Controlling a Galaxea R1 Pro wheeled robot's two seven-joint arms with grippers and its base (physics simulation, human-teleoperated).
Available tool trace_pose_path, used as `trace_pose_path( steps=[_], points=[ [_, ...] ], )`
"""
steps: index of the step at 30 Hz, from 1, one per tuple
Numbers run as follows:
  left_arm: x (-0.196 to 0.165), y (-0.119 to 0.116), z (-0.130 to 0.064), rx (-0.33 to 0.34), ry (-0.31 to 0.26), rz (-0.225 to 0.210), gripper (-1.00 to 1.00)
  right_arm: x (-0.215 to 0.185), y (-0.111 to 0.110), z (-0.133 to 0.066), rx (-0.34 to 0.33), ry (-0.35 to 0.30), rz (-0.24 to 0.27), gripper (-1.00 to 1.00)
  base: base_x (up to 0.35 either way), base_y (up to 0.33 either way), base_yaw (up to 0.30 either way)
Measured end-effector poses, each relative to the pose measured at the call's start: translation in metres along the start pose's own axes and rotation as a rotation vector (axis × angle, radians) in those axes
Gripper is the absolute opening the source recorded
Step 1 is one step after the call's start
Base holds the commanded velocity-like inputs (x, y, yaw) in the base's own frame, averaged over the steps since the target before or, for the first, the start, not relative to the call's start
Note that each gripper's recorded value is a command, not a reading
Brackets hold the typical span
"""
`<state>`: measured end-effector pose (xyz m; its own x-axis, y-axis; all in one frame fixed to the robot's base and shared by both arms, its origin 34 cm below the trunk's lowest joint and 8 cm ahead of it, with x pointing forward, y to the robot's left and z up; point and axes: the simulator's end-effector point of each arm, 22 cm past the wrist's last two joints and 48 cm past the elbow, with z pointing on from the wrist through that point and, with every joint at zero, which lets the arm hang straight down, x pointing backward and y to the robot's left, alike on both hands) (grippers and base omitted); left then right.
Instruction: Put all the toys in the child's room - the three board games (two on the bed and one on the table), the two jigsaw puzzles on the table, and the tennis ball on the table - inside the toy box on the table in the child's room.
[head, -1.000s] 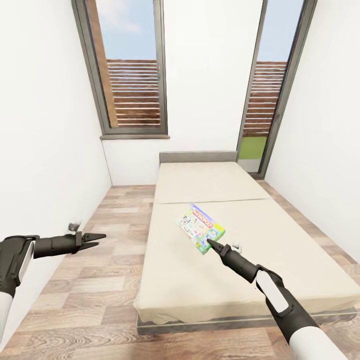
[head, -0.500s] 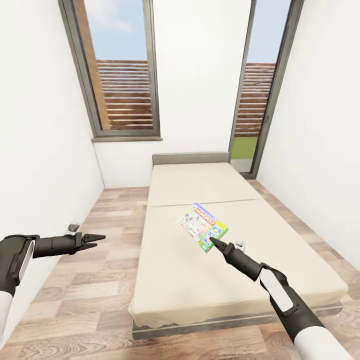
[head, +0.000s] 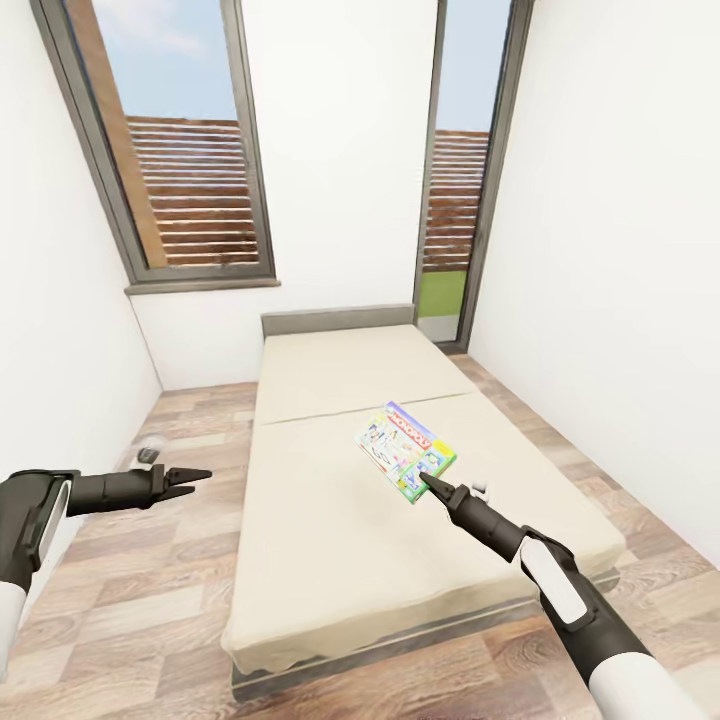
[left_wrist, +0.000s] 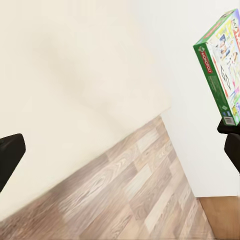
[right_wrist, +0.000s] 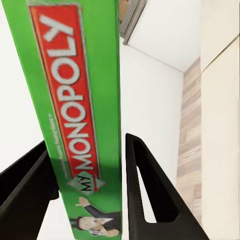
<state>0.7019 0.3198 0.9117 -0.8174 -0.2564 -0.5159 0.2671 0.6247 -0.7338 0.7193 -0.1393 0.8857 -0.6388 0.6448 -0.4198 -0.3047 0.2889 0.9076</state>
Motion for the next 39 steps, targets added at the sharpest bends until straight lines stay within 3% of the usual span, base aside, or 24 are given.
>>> trace_pose_path(
  steps=[39],
  points=[
    [-0.03, -0.047, -0.029, 0.008, -0.004, 0.006, 1.0, -0.026, 0.064, -0.002, -0.041, -0.006, -0.004, -1.0, 0.0, 0.0, -0.281]
  ],
)
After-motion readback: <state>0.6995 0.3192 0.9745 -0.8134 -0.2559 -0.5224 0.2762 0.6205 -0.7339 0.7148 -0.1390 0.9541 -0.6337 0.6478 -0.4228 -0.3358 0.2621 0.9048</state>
